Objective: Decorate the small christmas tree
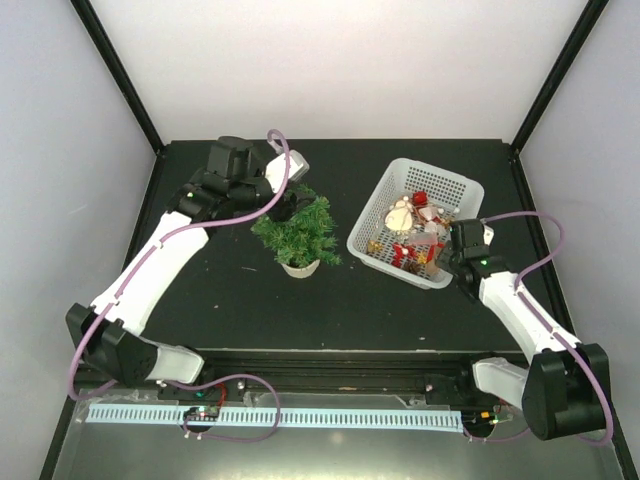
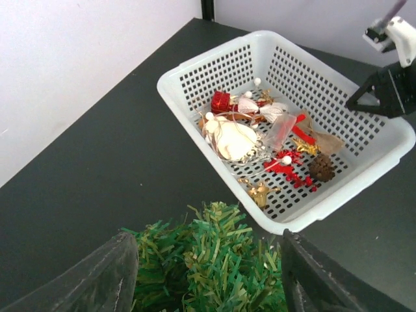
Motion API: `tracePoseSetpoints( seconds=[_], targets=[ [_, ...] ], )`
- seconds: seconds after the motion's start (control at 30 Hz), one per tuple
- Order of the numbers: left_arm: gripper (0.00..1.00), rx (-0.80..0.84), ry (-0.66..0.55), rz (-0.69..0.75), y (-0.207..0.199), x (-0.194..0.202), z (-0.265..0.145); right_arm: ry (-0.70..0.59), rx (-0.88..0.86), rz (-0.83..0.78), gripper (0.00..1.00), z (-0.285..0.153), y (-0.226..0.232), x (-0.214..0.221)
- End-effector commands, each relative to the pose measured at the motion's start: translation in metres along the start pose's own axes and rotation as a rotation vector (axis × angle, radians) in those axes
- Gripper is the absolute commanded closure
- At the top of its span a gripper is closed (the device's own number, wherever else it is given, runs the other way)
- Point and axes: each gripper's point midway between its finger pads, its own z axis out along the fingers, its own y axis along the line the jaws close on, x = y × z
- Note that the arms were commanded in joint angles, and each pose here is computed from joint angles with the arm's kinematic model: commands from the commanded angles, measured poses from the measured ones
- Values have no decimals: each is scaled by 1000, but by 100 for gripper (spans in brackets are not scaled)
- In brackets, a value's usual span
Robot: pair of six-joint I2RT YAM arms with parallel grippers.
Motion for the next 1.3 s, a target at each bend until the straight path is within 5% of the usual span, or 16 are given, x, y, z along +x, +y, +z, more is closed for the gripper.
tracePoseSetpoints(
  seconds=[0.0,0.2,0.63,0.97,1.27],
  targets=[
    [33,-61,-55,66,-3,-18,-25,-60,74,24,96,-8,-18,-14],
    [2,-120,-87,87,-7,-25,-52,-56,151,70,95,-7,-42,-17],
    [1,-152,-164,127,-28,-38,-102,-10,177,132,74,3,-58,-18],
    [1,-235,-162,145,-24,-33,-121,-77,264,155,33,-27,-71,-40],
    [1,-387,-180,97,-3,-34,-159,-258,111,146,32,-74,-20,-88]
  ],
)
